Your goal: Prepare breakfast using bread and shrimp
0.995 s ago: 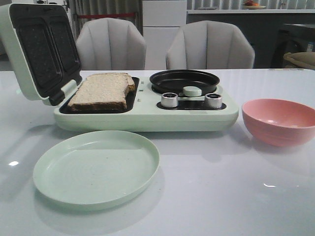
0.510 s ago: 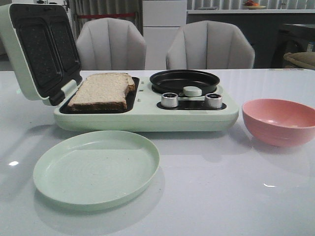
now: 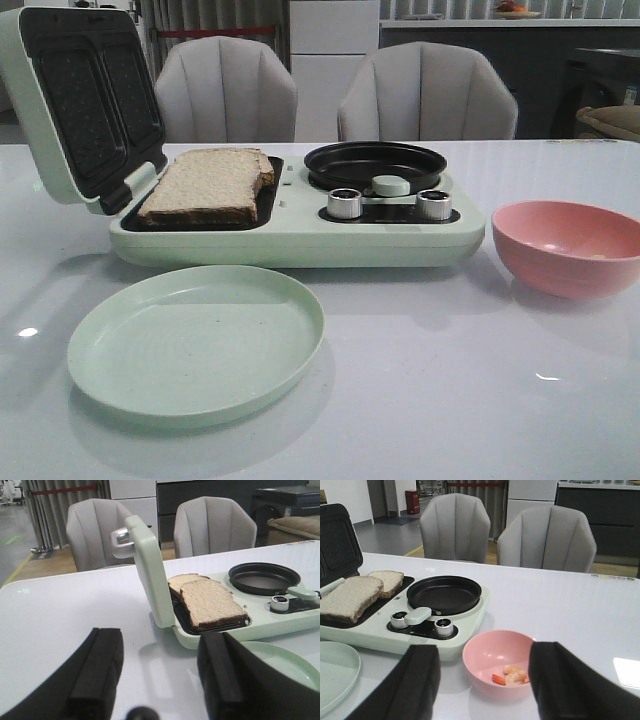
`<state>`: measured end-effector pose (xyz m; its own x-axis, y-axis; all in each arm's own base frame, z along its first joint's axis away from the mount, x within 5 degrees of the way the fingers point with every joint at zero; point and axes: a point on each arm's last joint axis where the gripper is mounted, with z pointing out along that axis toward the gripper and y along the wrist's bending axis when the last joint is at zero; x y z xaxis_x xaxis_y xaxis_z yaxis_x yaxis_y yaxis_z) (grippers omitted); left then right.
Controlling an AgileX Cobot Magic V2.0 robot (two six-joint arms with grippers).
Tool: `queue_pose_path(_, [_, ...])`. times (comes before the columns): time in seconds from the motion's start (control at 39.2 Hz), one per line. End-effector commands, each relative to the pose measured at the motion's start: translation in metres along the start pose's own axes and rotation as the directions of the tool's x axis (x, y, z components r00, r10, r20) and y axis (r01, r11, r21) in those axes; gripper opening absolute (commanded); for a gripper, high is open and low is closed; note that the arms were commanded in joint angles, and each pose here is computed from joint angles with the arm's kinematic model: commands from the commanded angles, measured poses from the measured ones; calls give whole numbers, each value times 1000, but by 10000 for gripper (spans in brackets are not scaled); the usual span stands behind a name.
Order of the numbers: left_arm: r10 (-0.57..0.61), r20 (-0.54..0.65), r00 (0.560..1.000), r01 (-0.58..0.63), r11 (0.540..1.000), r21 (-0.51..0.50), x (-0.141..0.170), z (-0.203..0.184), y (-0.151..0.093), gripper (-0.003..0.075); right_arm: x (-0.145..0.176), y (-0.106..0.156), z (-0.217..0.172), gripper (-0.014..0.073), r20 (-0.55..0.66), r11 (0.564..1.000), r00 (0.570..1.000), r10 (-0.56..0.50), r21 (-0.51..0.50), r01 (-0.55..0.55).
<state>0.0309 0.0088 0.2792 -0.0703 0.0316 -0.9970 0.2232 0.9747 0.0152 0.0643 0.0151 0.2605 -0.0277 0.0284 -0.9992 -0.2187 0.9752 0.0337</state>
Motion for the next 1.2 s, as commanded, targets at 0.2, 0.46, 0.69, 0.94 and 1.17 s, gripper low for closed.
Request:
queue_pose_path(0.2, [-12,111,994,9,999,32,-38,-6,-1,403,-16,-1,-1,496,104,1000,995,-2,16,0])
queue_pose_path(0.46, [-3,75,997,0,999,32,-96,16,-7,403,-16,-1,-1,496,103,1000,995,-2,16,0])
queue_pose_path(0.69, [48,7,999,-48,999,16,-142,63,-18,403,-16,-1,-1,496,103,1000,995,-2,16,0])
queue_pose_path(0.94, [62,-85,994,-61,998,14,-169,128,-33,403,-16,-1,-1,496,103,1000,995,-2,16,0])
queue_pose_path(1.17, [-44,-112,993,32,993,-109,-183,173,-17,403,-16,0,-1,496,103,1000,995,-1,3,1])
